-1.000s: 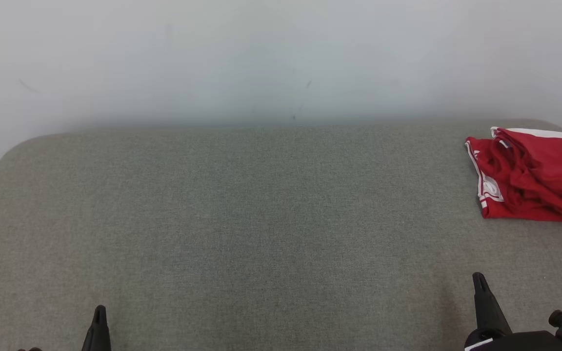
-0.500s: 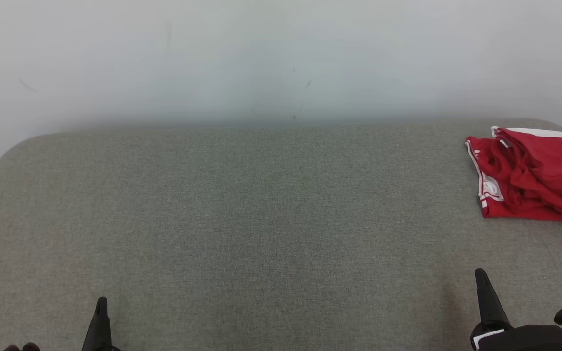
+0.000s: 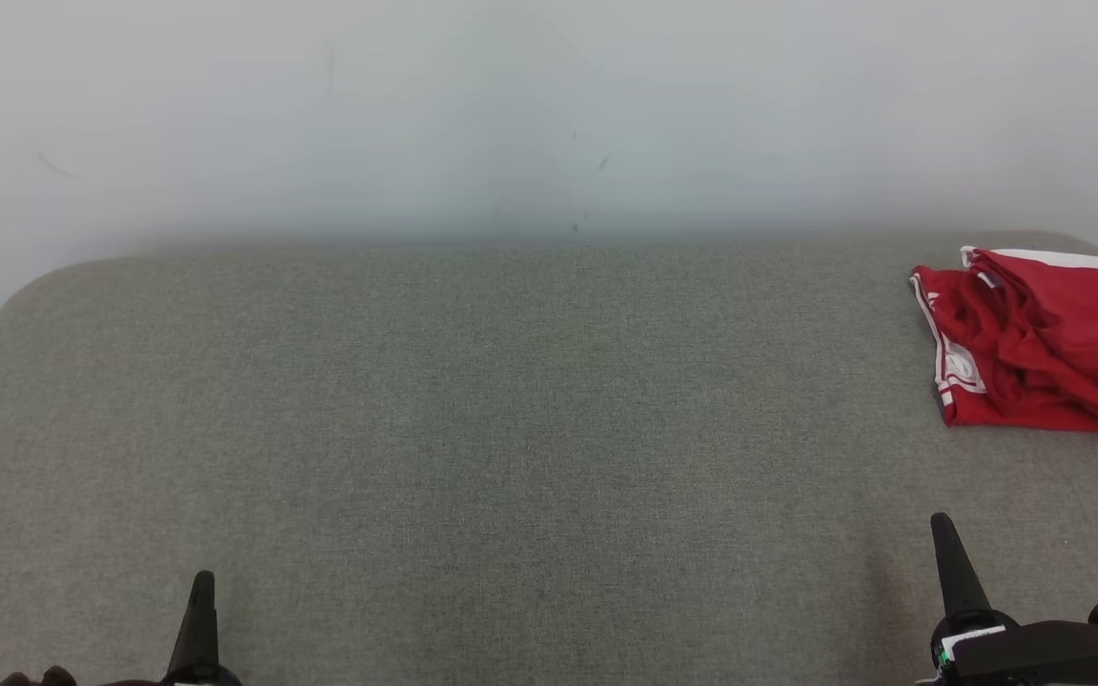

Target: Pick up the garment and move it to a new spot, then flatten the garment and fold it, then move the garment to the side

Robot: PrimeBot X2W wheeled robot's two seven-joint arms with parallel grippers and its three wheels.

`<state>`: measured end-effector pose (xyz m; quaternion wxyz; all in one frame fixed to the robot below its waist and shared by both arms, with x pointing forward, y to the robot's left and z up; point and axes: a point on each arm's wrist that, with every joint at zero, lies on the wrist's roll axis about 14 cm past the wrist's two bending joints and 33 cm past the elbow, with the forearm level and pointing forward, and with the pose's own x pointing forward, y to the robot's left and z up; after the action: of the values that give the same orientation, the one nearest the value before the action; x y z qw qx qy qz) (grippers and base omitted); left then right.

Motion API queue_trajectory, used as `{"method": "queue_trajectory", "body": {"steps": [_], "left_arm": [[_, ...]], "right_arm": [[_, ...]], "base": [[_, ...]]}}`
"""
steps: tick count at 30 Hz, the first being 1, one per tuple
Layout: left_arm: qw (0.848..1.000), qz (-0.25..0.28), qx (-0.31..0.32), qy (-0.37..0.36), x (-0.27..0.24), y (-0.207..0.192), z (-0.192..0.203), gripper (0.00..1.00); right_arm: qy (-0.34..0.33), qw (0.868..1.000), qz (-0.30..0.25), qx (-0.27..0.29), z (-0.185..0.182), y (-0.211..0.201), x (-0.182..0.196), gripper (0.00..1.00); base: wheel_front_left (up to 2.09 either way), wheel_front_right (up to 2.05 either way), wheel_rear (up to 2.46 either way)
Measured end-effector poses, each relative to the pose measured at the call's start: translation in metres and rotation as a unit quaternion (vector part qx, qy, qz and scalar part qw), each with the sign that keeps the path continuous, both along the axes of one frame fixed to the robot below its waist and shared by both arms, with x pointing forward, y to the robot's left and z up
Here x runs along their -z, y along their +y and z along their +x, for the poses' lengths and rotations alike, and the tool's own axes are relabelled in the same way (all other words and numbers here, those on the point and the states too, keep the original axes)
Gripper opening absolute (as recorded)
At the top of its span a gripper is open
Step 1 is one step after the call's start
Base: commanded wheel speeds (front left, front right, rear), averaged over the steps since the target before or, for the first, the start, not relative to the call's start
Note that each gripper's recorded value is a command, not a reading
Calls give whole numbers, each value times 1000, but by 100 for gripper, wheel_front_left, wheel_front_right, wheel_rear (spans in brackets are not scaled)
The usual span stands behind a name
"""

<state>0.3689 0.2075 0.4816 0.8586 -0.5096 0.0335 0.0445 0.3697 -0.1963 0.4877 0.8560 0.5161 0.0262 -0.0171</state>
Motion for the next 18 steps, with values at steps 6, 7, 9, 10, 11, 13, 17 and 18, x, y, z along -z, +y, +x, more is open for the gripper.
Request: {"method": "queue_trajectory", "body": {"steps": [6, 7, 9, 10, 11, 13, 17, 18], "left_arm": [[1000, -30, 1, -6, -2, -1, 2, 0], [999, -37, 0, -7, -3, -1, 3, 0], [999, -47, 1, -9, -4, -2, 4, 0], [999, -51, 0, -9, -5, -2, 4, 0], [998, -56, 1, -8, -4, -2, 4, 0], [998, -64, 1, -9, -4, -2, 5, 0], [996, -84, 2, -14, -6, -3, 6, 0], [996, -89, 1, -14, -7, -3, 7, 0]], "right_arm": [[-4, 1000, 30, 2, 3, 0, -3, 0], [-4, 999, 35, 3, 3, -1, -3, 0], [-3, 999, 46, 3, 4, -1, -3, 0], [-3, 999, 50, 4, 4, -1, -3, 0], [-4, 998, 55, 4, 4, -1, -3, 0], [-4, 998, 63, 4, 5, -1, -4, 0], [-7, 997, 82, 5, 7, -2, -6, 0], [-7, 996, 86, 4, 7, -1, -6, 0]], "base": [[0, 0, 0], [0, 0, 0], [0, 0, 0], [0, 0, 0], [0, 0, 0], [0, 0, 0], [0, 0, 0], [0, 0, 0]]}}
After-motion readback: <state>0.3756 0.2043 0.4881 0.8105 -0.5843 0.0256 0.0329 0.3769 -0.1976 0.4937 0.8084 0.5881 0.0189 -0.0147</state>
